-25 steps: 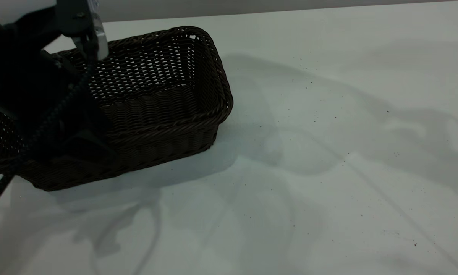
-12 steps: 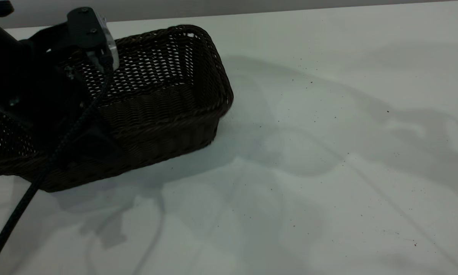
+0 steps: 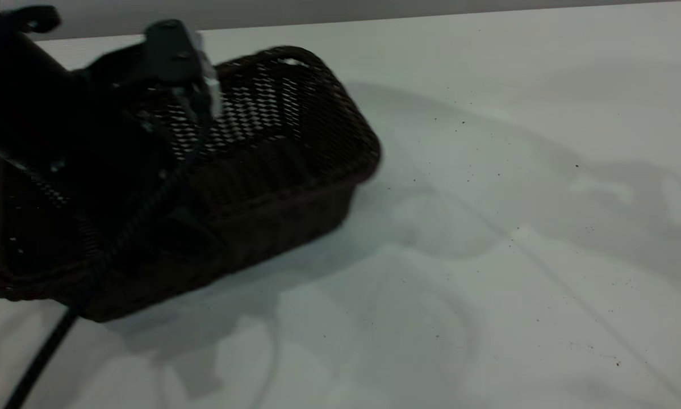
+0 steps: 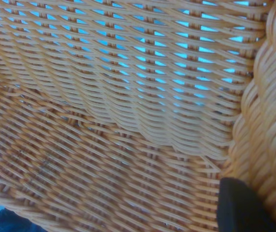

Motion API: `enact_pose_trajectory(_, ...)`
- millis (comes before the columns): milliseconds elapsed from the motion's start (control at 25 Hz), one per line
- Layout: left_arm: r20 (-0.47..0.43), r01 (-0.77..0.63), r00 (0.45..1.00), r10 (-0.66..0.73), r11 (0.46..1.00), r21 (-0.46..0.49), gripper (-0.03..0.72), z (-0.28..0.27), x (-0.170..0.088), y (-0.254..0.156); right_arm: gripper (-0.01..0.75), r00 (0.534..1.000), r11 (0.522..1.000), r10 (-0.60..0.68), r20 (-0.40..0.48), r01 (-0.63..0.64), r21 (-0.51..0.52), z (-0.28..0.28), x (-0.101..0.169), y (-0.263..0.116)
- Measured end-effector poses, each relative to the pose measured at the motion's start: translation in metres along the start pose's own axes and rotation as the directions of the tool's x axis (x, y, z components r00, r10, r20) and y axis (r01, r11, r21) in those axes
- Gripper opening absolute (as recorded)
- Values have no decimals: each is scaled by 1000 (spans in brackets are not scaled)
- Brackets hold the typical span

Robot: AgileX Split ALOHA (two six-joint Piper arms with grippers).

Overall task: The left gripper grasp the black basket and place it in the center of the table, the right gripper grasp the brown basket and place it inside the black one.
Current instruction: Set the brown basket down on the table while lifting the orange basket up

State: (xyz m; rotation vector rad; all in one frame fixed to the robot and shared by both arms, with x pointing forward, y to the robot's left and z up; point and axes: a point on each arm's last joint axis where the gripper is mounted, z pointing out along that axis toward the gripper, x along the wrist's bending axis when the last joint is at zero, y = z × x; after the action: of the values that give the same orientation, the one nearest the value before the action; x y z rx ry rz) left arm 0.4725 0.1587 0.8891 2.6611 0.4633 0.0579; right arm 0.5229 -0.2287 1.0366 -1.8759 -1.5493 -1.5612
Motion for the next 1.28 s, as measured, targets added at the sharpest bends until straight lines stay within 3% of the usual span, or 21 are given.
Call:
enact_pose_trajectory(280, 75, -180, 981, 177, 983, 37, 144, 7, -25, 11, 99, 1000, 1000, -18, 1, 18, 1, 0, 0, 0)
enact_pose_trajectory(600, 110, -370, 927, 359, 924, 96, 140, 9, -32, 9, 99, 999, 999, -44, -6, 44, 6, 0, 1, -1)
enact_pose_trajectory(920, 115, -356, 932, 345, 930, 91, 140, 10, -33, 9, 99, 999, 999, -45, -8, 45, 7, 0, 1, -1)
enact_pose_trajectory(1280, 112, -221, 970, 216, 975, 38, 140, 11, -35, 15, 99, 999, 999, -48, -8, 48, 7, 0, 1, -1)
